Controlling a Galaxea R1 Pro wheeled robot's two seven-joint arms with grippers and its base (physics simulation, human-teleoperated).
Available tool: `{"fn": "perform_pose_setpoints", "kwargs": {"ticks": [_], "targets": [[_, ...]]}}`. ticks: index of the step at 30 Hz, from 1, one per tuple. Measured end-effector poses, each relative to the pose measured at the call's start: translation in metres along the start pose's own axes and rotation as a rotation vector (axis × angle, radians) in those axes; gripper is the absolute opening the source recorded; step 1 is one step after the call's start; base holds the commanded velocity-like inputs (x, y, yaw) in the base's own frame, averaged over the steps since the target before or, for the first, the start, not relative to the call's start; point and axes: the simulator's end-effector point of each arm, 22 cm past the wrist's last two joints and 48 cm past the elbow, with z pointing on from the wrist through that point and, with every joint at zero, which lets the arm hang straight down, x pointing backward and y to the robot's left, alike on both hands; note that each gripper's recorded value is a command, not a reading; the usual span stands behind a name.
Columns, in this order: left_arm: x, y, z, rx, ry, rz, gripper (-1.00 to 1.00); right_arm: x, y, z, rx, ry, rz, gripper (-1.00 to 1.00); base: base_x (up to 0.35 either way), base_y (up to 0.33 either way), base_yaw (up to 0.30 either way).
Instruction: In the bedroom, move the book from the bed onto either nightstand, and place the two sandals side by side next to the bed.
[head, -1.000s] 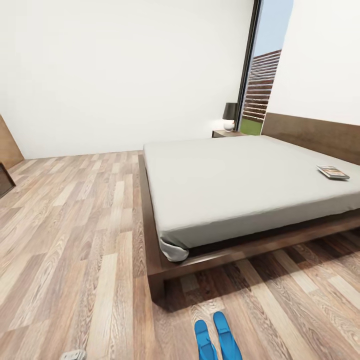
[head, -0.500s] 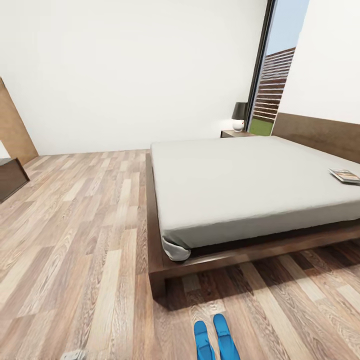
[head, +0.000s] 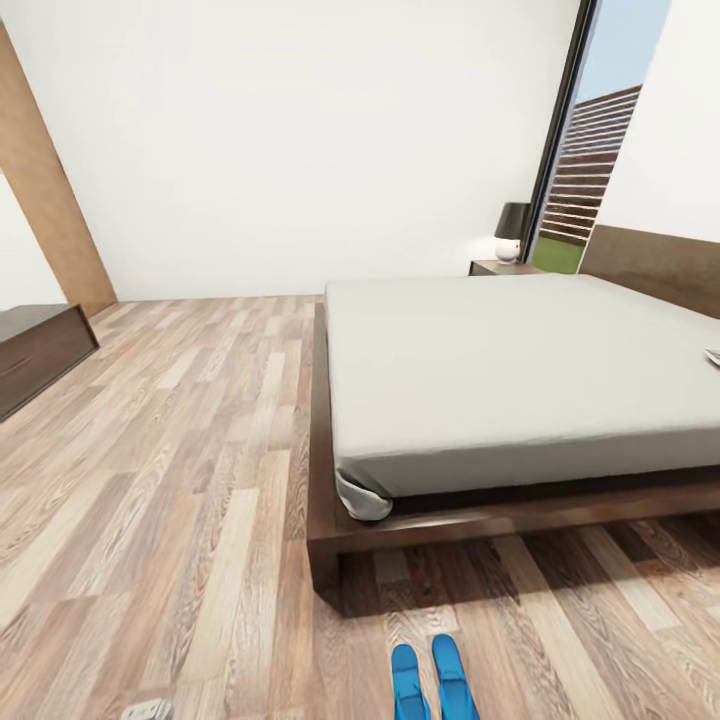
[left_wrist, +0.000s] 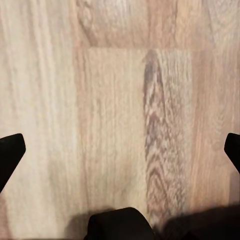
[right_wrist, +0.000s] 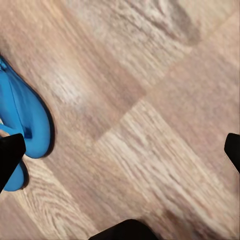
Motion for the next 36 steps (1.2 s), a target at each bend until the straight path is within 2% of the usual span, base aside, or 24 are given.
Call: {"fn": "perform_pose_setpoints", "kwargs": {"ticks": [19,36], "targets": [[0.0036,0.0001,0.0019,0.0,0.009,-0.004,1.0,0.003,-0.0023,0.0006,0.006,0.009,0.0,1.0,0.0,-0.127,0.169],[0.0047,-0.002,0.0034,0.003,0.012,-0.006,1.0,0.0034,-0.0027,0.0007,0.006,0.009,0.001,1.0,0.0,-0.146,0.026]]}}
